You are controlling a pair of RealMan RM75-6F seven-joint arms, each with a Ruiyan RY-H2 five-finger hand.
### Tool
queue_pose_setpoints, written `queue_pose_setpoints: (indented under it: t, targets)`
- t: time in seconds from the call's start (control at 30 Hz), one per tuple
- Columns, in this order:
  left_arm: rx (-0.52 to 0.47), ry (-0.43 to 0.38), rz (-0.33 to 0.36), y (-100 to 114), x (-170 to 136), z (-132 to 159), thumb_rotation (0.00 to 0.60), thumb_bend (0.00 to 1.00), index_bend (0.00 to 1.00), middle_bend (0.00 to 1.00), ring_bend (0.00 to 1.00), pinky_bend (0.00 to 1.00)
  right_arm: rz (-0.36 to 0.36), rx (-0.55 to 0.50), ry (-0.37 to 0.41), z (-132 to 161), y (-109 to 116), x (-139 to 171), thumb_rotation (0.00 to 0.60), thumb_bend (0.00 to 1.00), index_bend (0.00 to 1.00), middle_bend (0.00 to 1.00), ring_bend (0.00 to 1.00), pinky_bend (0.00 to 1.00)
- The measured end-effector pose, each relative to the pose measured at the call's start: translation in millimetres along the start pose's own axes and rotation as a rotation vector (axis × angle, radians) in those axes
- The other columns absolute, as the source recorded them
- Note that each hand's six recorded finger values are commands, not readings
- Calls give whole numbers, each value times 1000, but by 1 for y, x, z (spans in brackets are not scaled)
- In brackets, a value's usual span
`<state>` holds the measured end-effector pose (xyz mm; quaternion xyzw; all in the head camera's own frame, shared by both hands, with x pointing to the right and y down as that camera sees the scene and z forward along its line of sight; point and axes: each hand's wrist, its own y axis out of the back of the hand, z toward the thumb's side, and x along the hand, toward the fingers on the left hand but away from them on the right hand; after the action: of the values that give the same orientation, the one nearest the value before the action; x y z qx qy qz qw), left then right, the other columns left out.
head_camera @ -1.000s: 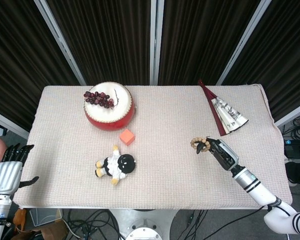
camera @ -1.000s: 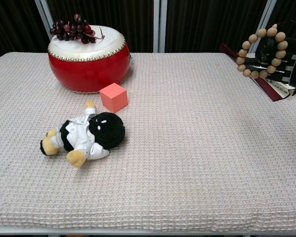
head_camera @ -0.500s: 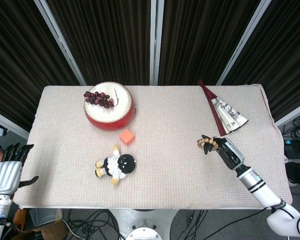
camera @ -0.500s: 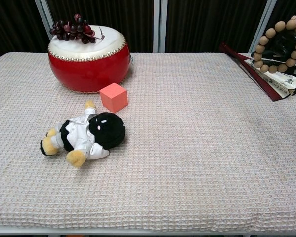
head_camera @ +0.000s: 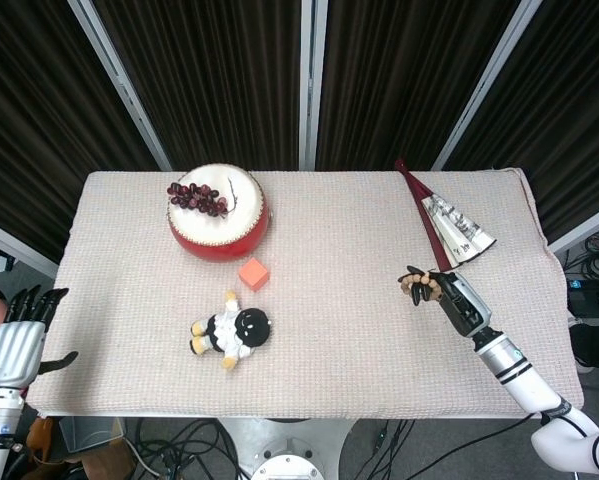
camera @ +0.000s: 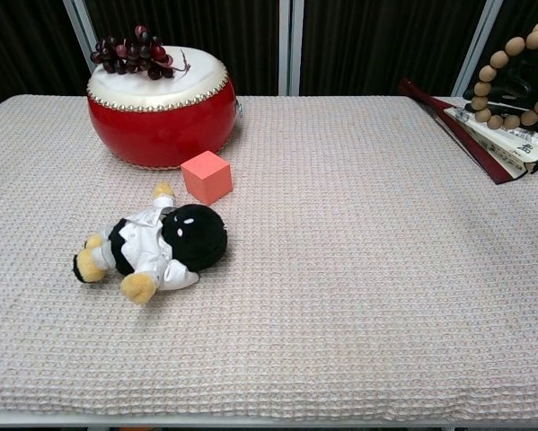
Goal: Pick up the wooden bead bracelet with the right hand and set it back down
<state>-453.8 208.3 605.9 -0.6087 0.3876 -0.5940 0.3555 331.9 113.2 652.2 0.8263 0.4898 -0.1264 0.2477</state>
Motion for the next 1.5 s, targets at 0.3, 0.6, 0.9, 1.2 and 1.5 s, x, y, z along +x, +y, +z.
queue_pose_setpoints:
  t: [0.3, 0.6, 0.9, 1.2, 1.5]
  targets:
    - [3, -3, 3, 1, 1, 1, 600, 0, 107, 120, 1, 13, -23, -1, 13, 3, 4, 2, 194, 580, 787, 685, 319, 0]
    - [2, -2, 1, 0, 1, 1, 600, 0, 107, 120, 1, 13, -35, 41, 15, 2, 7, 5, 197, 931, 782, 683, 319, 0]
    - [3, -4, -1, -1, 2, 2, 600, 0, 107, 120, 1, 13, -41, 73, 16, 2, 9, 5, 251, 1000, 661, 646, 303, 0]
    - [1, -7, -3, -1, 3, 3, 600, 0, 107, 120, 1, 13, -14, 85, 2, 1, 11, 4, 485, 1000, 334, 526, 179, 0]
    - [3, -9, -4, -1, 4, 4, 600, 0, 107, 121, 1, 13, -12, 83, 16, 4, 15, 2, 204, 1000, 230, 467, 130, 0]
